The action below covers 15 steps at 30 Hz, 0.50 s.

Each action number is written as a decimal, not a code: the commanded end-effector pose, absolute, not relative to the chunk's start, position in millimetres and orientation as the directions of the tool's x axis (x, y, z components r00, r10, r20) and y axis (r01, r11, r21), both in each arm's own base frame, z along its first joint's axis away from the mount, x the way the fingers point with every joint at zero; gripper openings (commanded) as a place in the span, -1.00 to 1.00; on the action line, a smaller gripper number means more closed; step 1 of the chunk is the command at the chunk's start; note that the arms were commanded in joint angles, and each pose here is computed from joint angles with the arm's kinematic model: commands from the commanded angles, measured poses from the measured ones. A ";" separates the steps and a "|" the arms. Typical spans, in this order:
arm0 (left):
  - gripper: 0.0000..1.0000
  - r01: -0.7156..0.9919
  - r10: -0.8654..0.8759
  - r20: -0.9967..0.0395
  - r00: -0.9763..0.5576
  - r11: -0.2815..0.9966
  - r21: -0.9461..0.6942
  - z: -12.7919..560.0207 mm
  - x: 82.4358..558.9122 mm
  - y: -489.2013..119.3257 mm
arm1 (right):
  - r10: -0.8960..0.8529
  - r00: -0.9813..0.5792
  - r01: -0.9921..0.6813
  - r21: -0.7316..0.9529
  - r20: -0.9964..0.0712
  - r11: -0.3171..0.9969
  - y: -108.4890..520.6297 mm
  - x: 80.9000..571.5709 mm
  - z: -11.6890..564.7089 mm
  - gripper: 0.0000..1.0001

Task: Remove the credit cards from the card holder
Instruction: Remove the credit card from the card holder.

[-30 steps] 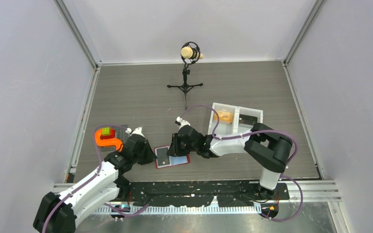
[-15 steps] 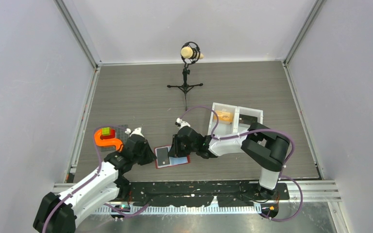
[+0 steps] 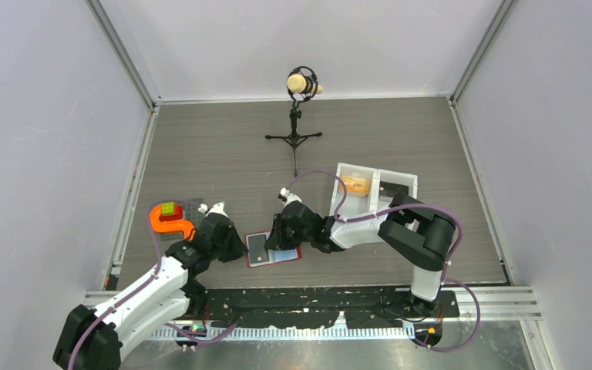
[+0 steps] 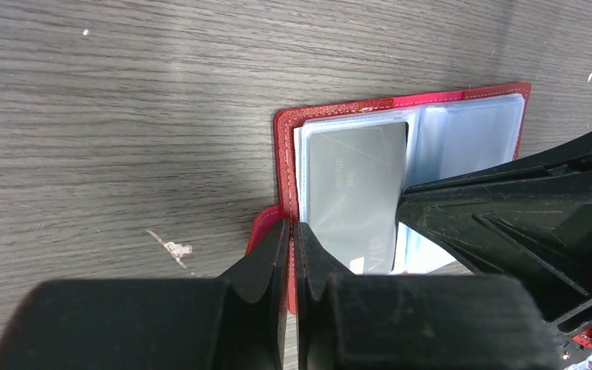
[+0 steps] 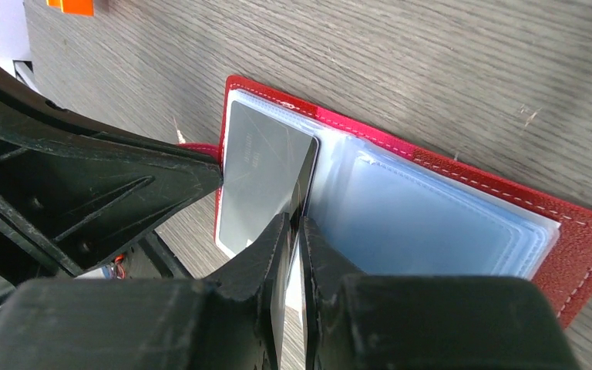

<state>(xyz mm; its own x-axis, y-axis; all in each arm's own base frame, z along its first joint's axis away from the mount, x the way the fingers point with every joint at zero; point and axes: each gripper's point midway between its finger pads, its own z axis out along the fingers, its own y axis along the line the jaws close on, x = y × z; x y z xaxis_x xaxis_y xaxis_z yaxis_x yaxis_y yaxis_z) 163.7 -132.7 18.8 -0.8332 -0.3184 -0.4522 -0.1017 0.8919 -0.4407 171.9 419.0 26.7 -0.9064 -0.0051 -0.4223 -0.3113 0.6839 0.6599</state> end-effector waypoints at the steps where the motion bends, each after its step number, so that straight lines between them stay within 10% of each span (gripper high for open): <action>1: -0.86 -0.077 -0.305 -0.435 -0.847 0.880 -0.468 18.1 161.6 -140.6 | 0.022 -0.908 -0.312 0.711 -0.418 0.631 429.1 169.7 33.8 -0.64; 15: -0.87 -0.072 -0.296 -0.423 -0.856 0.880 -0.469 16.6 161.0 -143.0 | 0.092 -0.916 -0.296 0.813 -0.390 0.501 432.3 171.0 54.3 -0.63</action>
